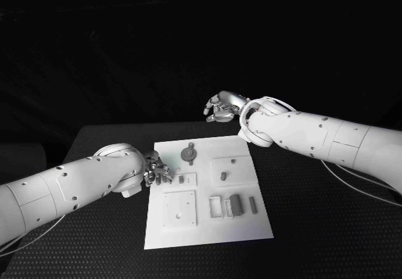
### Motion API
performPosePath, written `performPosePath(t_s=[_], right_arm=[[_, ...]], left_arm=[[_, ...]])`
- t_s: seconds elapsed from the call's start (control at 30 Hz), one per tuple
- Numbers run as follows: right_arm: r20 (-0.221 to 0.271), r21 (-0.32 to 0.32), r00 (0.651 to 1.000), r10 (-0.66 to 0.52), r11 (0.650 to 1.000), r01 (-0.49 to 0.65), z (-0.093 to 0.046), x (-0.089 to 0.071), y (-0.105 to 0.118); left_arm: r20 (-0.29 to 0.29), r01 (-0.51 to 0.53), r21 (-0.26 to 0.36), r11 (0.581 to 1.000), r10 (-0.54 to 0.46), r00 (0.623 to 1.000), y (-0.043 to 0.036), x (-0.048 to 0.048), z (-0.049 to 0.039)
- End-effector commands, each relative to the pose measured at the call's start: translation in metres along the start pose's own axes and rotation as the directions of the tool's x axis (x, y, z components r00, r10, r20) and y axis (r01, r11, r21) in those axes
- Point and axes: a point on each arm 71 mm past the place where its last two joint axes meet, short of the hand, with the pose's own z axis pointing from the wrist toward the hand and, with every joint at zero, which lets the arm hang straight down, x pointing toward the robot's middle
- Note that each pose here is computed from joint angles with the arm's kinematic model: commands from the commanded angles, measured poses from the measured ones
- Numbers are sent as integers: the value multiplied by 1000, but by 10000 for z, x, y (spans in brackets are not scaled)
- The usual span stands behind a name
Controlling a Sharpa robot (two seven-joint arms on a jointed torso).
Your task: Assemble the parts on the task board
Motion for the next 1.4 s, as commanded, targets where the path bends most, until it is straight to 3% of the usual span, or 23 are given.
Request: performPosePath(t_s=[0.03,1.1,1.4], right_arm=[[-8,-10,1000,-1,1000,1,-1,6,11],[-8,-10,1000,-1,1000,1,-2,5,9],[-9,-9,1000,-1,1000,1,-2,5,7]], left_arm=[[-2,-9,-1,1000,9,1000,-6,30,11],[-29,-3,-8,1000,3,1000,58,42,9],[-79,33,1,999,-32,996,84,57,15]])
